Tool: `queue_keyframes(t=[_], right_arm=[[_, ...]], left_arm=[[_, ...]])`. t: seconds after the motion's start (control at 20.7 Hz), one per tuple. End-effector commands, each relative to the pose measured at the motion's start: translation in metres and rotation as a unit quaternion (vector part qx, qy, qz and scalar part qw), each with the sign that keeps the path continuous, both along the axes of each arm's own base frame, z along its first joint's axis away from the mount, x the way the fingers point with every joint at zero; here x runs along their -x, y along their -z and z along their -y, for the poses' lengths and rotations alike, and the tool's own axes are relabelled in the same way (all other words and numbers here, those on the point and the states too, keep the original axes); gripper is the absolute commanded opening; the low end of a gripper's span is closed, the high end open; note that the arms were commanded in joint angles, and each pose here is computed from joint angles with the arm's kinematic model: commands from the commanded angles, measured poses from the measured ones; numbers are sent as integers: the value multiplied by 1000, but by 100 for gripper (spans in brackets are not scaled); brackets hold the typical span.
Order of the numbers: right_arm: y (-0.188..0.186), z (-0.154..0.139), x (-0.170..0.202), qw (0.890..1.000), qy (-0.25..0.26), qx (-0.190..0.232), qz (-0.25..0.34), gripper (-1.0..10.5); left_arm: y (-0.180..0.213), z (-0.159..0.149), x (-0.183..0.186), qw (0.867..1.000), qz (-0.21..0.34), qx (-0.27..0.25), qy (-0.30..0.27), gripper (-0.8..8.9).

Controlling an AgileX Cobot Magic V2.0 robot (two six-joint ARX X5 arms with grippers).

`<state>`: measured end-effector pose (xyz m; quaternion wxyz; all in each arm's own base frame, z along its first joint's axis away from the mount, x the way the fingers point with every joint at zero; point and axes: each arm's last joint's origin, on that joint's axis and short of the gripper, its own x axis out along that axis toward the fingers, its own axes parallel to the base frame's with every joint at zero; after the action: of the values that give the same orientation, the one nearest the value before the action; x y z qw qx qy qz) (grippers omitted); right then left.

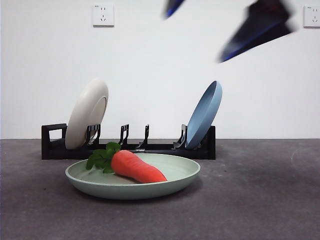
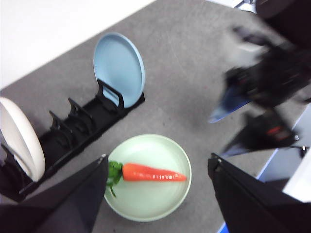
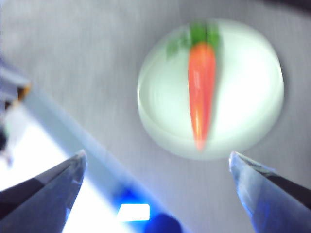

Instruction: Take the green plate from the plate rack,put the plate on the table,take the carrot from the table,put the carrot in the plate

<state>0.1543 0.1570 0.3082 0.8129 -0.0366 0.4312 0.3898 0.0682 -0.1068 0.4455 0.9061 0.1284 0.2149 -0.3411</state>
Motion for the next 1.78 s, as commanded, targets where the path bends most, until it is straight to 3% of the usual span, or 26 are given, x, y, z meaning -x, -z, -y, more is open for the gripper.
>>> queue_keyframes(t=[0.05, 0.19, 0.29, 0.39, 0.48, 0.53, 1.78], right_arm=[[-6, 19, 20, 1000, -7, 22, -19, 499], [-12, 34, 37, 999, -7, 27, -25, 486], [-15, 41, 43, 999, -7, 26, -23, 405], [-18, 45, 48, 1000, -7, 21, -18, 276], [-20, 48, 51, 1000, -8, 17, -13, 91], [-21, 49, 52, 1000, -12, 17, -8, -4], [-22, 51, 53, 1000, -10, 16, -2, 2]], left_arm=[[3, -2, 2, 1000, -19, -5, -4, 343], [7, -4, 4, 999, -50, -12, 0, 341], [10, -5, 5, 998, -67, -18, 11, 323], [12, -6, 6, 996, -83, -22, 10, 197], [14, -8, 7, 995, -91, -34, 9, 8], [15, -8, 8, 995, -95, -40, 8, -11], [16, -9, 8, 995, -89, -51, 4, -4]])
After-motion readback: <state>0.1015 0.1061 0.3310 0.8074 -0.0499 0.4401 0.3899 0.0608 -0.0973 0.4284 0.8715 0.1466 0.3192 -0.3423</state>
